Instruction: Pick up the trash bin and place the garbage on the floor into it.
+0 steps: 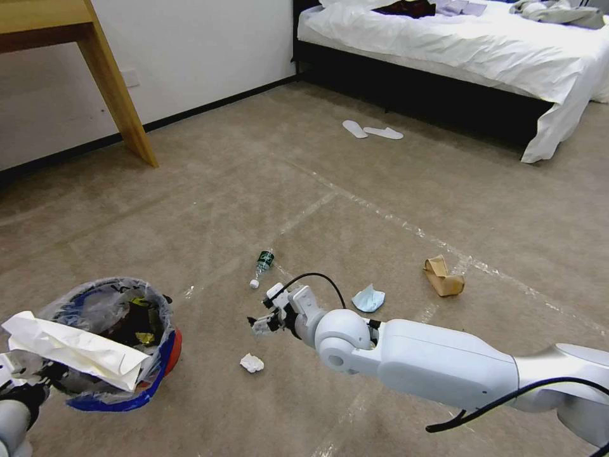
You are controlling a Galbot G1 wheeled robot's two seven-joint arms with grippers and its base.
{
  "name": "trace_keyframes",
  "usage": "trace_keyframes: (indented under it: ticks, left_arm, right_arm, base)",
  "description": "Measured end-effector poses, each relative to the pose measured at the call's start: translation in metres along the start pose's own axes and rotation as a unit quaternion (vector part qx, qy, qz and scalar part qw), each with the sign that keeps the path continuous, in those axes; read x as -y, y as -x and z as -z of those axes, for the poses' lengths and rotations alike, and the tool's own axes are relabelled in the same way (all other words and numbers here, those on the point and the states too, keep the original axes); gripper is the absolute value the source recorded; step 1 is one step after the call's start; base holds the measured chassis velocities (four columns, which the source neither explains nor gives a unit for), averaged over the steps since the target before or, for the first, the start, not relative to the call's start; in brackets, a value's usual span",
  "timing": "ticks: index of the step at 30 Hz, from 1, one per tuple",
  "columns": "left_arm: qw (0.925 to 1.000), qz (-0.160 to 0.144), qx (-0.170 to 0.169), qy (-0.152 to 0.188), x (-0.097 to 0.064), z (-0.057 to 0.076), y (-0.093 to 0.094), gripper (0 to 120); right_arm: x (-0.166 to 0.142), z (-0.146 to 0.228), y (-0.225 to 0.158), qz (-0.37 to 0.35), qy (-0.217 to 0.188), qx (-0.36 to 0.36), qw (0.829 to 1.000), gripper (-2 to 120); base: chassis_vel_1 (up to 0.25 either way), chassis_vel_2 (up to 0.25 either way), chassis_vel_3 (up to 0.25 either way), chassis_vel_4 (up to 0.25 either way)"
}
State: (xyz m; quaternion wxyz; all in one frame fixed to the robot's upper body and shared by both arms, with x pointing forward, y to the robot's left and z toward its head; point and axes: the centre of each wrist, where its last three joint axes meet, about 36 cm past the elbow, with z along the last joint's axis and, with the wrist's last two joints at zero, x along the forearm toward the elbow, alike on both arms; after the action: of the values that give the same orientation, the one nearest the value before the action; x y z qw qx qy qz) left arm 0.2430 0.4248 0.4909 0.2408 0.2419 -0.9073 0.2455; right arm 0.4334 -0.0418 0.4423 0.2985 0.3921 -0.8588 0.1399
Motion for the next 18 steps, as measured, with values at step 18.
trace_keyframes:
  ticks: [18]
  left_arm:
    - [1.0000, 0.003, 0.004, -0.005, -0.002, -0.002, -0.003, 0]
  right_arm:
    - [-0.014, 0.008, 0.041, 0.028, -0.011, -0.069, 0.997, 100]
  base:
    - [0.000, 0.000, 0.000, 0.000]
